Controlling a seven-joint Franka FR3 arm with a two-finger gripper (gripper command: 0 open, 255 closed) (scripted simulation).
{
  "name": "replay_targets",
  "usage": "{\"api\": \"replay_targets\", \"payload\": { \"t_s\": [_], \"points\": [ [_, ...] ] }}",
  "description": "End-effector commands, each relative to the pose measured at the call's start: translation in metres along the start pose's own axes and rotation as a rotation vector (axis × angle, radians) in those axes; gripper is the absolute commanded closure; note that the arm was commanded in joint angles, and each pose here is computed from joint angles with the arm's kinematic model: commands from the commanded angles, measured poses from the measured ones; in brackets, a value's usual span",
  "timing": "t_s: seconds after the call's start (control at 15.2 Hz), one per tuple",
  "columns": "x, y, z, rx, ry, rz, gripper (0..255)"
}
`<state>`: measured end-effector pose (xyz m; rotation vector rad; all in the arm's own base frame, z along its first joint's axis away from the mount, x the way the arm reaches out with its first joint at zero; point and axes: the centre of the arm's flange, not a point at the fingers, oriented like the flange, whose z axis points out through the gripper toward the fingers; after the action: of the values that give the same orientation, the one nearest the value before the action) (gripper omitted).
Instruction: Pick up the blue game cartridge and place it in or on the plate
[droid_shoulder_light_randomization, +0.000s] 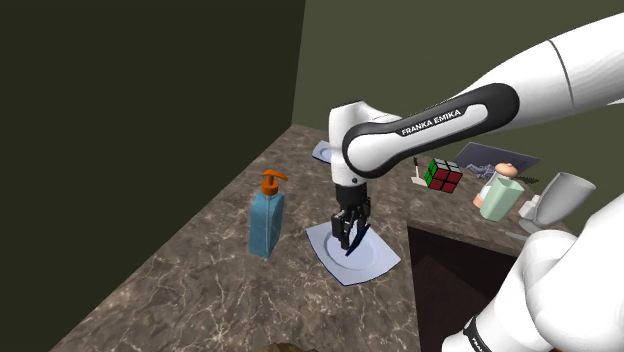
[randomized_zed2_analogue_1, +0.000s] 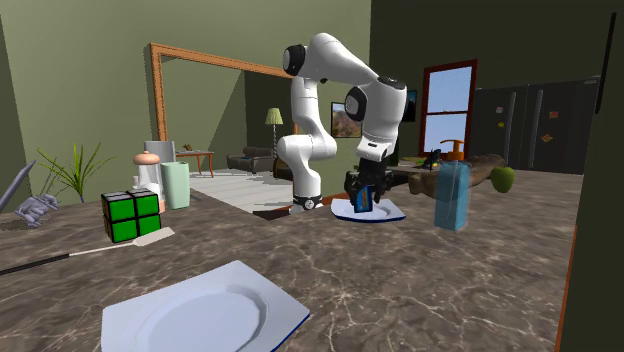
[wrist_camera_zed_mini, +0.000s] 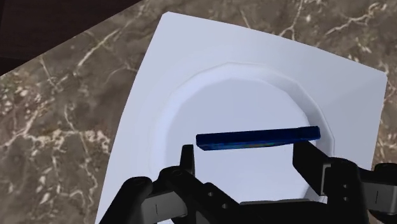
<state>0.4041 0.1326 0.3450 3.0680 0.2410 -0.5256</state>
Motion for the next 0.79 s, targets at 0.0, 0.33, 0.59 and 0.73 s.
{"api": "replay_targets", "payload": {
  "t_s": [0.0, 0.33, 0.59, 0.73],
  "points": [
    [0.000, 0.000, 0.001, 0.000, -0.002, 0.000, 0],
    [0.000, 0.000, -0.012, 0.000, -0.003, 0.000, 0],
    [0.000, 0.000, -0.049, 0.000, -0.003, 0.000, 0],
    [0.000, 0.000, -0.049, 0.000, -0.003, 0.000, 0]
  ]
}}
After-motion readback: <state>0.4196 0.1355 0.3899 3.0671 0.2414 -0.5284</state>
